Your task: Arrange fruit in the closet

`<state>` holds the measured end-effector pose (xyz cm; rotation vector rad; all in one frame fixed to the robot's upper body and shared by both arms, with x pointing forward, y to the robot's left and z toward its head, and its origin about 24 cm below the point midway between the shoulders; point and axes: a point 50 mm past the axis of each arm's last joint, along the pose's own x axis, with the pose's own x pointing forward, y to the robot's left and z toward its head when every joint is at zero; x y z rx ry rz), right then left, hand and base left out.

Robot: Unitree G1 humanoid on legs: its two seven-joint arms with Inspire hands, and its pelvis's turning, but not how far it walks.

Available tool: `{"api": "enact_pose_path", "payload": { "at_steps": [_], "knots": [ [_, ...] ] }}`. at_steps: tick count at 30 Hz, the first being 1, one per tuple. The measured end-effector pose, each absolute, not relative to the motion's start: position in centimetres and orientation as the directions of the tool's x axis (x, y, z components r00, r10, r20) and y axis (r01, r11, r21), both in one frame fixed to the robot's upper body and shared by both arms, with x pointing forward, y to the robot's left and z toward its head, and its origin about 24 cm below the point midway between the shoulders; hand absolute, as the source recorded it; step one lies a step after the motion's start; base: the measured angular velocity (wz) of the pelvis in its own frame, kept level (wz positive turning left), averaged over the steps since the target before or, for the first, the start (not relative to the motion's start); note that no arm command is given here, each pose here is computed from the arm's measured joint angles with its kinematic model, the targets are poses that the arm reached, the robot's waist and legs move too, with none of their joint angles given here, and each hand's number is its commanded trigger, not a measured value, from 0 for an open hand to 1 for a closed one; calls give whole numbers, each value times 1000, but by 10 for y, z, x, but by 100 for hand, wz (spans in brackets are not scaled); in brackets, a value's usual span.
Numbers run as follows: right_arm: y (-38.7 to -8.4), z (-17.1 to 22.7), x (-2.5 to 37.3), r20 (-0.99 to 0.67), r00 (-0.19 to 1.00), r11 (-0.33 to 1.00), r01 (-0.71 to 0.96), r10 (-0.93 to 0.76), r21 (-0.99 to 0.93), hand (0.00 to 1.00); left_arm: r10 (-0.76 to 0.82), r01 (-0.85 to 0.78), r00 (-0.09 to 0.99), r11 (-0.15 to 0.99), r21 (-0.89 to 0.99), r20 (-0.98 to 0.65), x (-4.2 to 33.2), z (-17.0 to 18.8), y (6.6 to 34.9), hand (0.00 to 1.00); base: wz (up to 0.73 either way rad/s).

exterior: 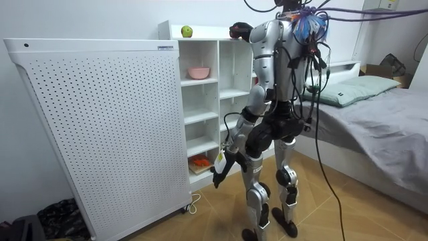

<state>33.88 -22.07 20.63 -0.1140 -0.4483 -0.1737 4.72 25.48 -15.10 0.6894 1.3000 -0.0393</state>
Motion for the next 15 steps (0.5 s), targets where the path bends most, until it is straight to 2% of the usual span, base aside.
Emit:
{"api": "enact_pose_path", "payload": {
  "at_steps": [6, 11, 15],
  "knots": [
    [-209, 205, 327, 452, 889, 996, 84, -68, -14, 100, 345, 399, 310, 798, 451, -886, 49, -151, 255, 0, 0],
    [-189, 204, 320, 444, 893, 982, -148, 79, 122, 100, 357, 399, 318, 790, 465, -878, 50, -151, 256, 0, -2],
    [-175, 201, 311, 454, 872, 947, -281, 184, 155, 100, 365, 404, 302, 788, 465, -881, 46, -153, 257, 0, -1]
  ]
}}
